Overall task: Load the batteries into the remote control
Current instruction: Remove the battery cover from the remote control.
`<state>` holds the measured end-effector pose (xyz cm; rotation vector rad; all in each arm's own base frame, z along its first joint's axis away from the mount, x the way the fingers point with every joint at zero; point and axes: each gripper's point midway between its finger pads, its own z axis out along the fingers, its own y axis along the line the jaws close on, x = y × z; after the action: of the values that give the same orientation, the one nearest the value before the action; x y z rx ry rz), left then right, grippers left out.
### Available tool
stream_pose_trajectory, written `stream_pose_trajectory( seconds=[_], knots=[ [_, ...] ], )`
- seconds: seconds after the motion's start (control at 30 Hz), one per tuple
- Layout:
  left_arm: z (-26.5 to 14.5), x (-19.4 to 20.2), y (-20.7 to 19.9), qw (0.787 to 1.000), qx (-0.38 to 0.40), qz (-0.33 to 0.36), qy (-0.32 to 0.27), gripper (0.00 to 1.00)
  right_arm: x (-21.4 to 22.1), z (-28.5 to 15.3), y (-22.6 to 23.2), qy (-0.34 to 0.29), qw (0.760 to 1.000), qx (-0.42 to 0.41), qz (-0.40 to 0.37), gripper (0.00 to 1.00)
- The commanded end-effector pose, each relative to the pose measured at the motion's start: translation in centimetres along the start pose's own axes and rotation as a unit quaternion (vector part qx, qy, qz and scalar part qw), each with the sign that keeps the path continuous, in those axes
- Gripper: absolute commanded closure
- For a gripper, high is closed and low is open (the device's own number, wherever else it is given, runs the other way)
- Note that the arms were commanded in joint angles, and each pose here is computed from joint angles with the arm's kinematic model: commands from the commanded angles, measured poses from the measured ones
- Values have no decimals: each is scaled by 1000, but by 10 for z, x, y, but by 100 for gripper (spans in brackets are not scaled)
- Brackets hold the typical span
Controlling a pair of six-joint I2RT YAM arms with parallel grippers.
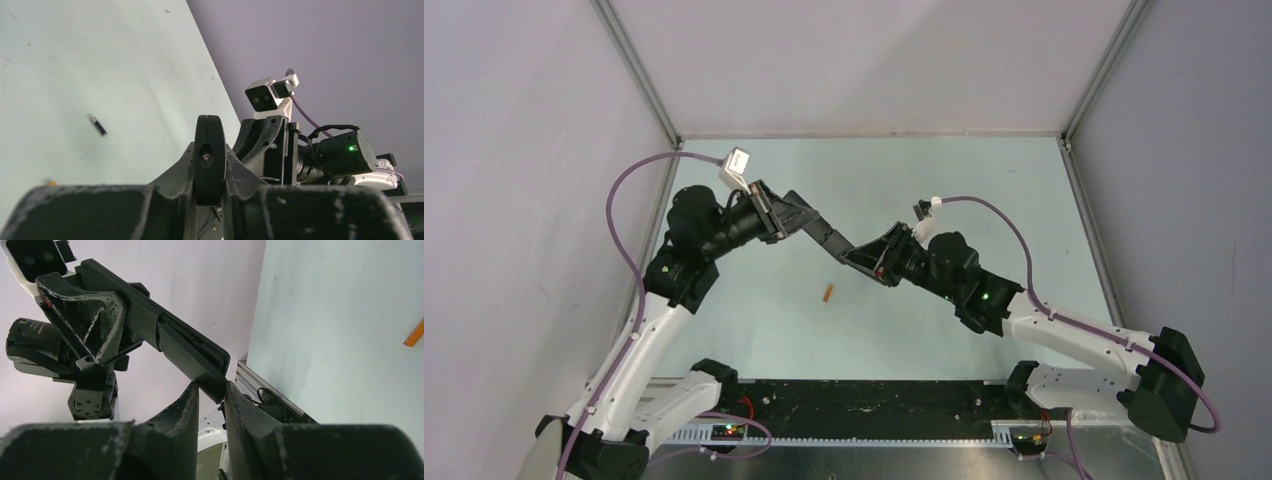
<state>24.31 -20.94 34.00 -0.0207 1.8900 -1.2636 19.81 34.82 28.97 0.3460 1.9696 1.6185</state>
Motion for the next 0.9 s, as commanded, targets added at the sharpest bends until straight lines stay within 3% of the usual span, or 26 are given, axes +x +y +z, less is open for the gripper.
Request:
stream_pose_trajectory(
  seconds=[0.0, 0.33, 0.87],
  knots=[
    [-8, -13, -31, 997, 57, 47, -23, 100, -6, 0, -23, -17, 997, 67, -19, 81],
    [-4, -5, -15, 998, 38, 39, -20, 100, -12, -1, 5, -30, 999, 21, -30, 100],
    [7, 6, 17, 1000, -6, 8, -15, 100, -32, -15, 70, -71, 992, -101, -20, 100]
  ],
)
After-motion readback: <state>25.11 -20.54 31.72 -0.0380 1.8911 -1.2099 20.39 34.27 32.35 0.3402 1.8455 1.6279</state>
